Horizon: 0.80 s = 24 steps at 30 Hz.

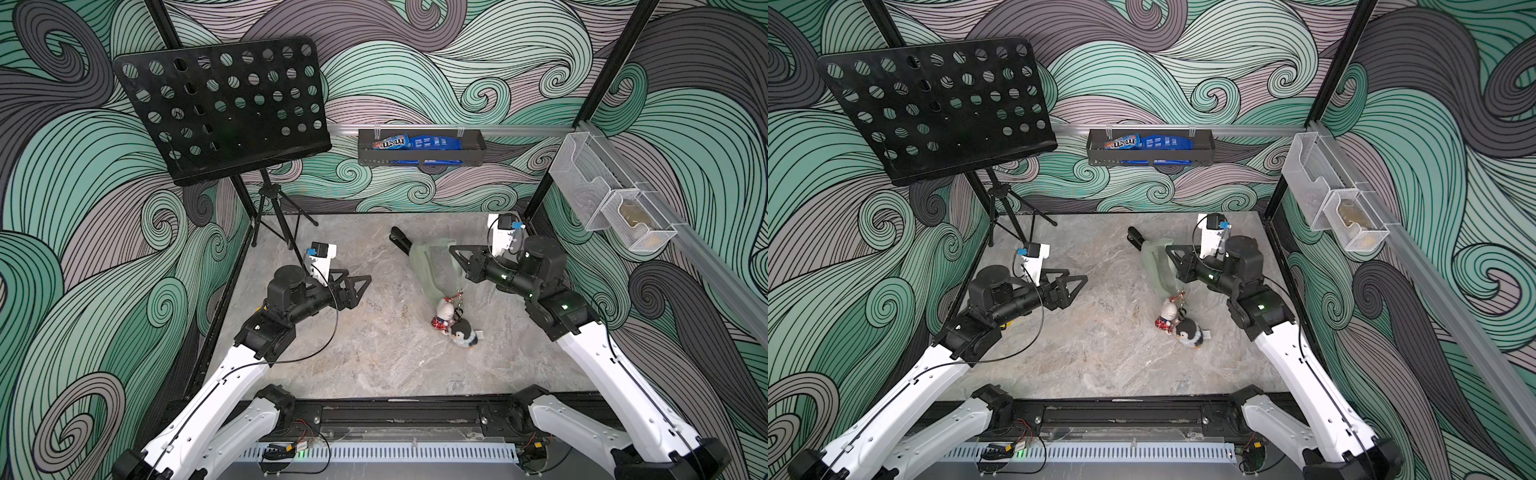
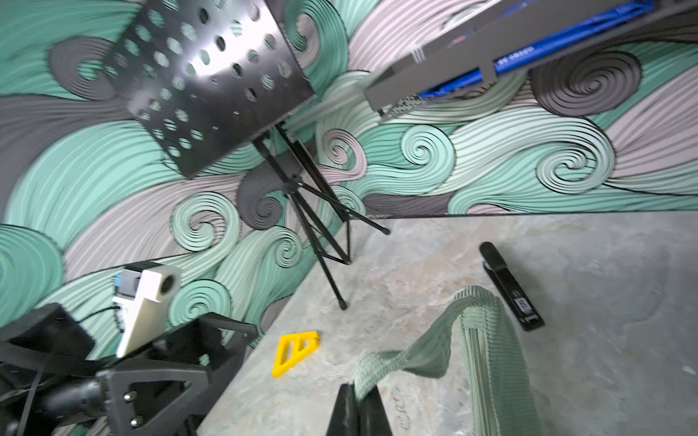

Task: Remove the decoration from the bag
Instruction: Pick up the bag from the center of the board.

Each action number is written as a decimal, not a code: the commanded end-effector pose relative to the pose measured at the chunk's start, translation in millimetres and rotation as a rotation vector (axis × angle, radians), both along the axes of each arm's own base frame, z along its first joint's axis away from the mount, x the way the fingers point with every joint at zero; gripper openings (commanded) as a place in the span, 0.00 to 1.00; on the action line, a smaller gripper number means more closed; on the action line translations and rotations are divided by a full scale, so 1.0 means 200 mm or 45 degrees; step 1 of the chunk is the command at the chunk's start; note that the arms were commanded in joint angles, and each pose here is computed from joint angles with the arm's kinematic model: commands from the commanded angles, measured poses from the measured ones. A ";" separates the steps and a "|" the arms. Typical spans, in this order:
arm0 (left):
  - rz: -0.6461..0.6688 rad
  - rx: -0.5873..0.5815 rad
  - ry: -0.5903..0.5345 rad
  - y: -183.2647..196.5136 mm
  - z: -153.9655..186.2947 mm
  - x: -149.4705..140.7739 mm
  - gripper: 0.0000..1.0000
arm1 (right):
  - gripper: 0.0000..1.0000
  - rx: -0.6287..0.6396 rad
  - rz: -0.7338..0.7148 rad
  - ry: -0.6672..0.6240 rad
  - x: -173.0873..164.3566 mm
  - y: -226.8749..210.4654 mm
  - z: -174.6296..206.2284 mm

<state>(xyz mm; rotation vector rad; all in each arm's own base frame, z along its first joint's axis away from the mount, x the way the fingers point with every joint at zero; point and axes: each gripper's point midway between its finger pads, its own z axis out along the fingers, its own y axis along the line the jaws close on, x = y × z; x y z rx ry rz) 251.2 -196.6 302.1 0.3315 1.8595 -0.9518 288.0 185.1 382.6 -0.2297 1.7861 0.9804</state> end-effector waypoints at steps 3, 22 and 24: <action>-0.240 -0.095 -0.202 -0.15 0.22 -0.17 0.84 | 0.00 0.201 0.228 -0.097 -0.19 0.08 0.31; -0.697 0.012 -0.357 -0.69 0.25 -0.53 0.68 | 0.00 0.436 0.584 -0.191 -0.56 0.12 0.55; -0.730 0.012 -0.370 -0.73 0.25 -0.55 0.64 | 0.00 0.441 0.580 -0.194 -0.57 0.11 0.55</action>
